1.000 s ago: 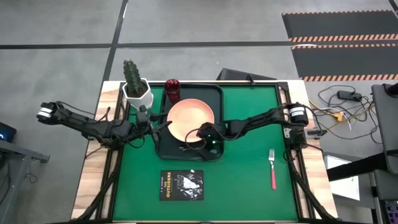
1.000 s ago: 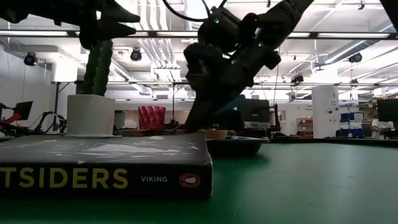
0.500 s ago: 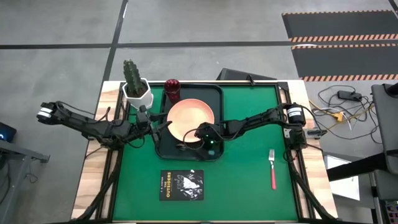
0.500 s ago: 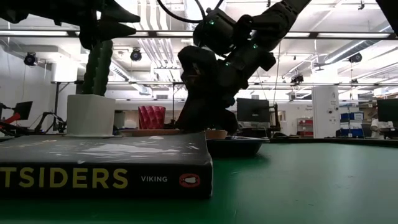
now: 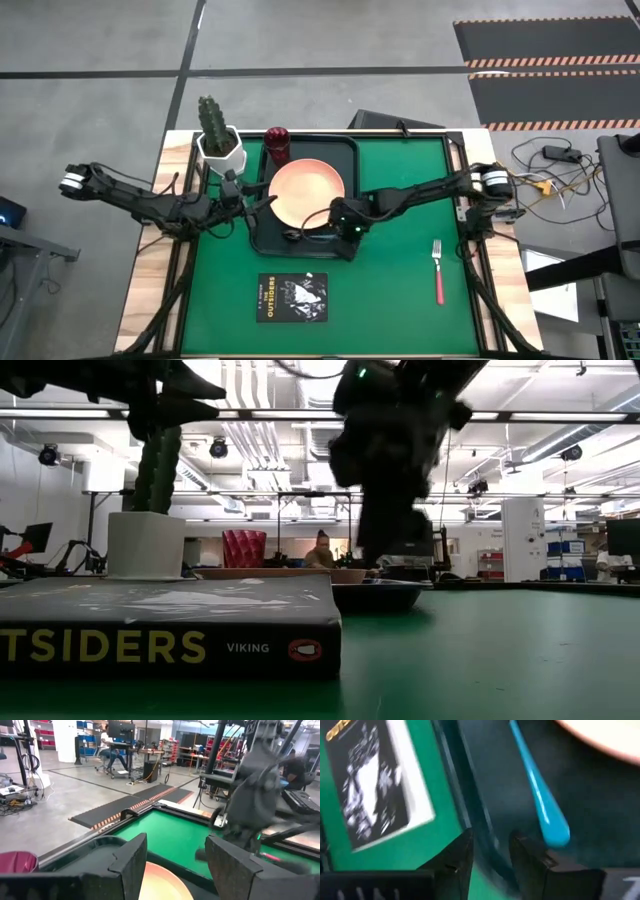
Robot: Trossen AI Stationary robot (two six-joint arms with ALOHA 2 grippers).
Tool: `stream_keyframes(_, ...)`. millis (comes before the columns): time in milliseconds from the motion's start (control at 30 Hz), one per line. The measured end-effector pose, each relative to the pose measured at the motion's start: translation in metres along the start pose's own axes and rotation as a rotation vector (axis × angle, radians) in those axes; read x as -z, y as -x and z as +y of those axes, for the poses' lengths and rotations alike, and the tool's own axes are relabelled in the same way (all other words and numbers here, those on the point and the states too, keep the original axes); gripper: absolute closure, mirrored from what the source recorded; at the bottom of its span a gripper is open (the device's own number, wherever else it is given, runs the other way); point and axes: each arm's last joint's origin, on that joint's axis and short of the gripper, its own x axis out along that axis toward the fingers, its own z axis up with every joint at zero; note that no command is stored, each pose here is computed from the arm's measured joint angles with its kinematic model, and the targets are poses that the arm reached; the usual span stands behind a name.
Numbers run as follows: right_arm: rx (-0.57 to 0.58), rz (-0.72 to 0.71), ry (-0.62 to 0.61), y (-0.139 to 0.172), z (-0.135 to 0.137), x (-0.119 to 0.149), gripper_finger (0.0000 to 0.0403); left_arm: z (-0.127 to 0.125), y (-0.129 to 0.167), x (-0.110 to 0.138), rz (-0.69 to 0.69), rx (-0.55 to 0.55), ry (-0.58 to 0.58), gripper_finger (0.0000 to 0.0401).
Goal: Pick and place plate/cup/fork/spoon on tray
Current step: Put the pink fork on the black tray above the orange plate
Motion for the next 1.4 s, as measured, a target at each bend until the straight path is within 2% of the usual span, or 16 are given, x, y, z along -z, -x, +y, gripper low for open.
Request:
stream_keyframes(167, 0.073, 0.071, -0.055, 0.018, 0.013, 0.027, 0.0314, 0.000, 0.000, 0.001, 0.003, 0.001, -0.002, 0.0221)
stream_keyframes(267, 0.090, 0.099, -0.149, 0.028, 0.018, 0.046, 0.0323, 0.000, 0.000, 0.001, 0.003, 0.001, -0.003, 0.0221)
stream_keyframes(400, 0.120, 0.127, -0.334, 0.035, 0.020, 0.083, 0.0327, 0.000, 0.000, 0.000, 0.002, 0.001, -0.013, 0.0221)
stream_keyframes(633, 0.202, 0.262, -0.765, 0.047, 0.021, 0.167, 0.0326, 0.000, 0.000, 0.000, -0.001, 0.002, -0.049, 0.0221)
stream_keyframes(767, 0.197, 0.283, -0.898, 0.057, 0.032, 0.195, 0.0307, 0.000, 0.000, 0.000, -0.001, 0.002, -0.077, 0.0221)
stream_keyframes(1033, 0.463, 0.311, -1.008, 0.063, 0.030, 0.229, 0.0255, 0.000, 0.000, 0.000, -0.002, 0.002, -0.120, 0.0221)
stream_keyframes(1200, 0.502, 0.264, -1.007, 0.063, 0.026, 0.231, 0.0246, 0.000, 0.001, -0.001, -0.005, 0.002, -0.119, 0.0221)
stream_keyframes(1400, 0.584, 0.252, -1.012, 0.055, 0.007, 0.242, 0.0252, 0.001, 0.001, -0.002, -0.008, 0.003, -0.116, 0.0221)
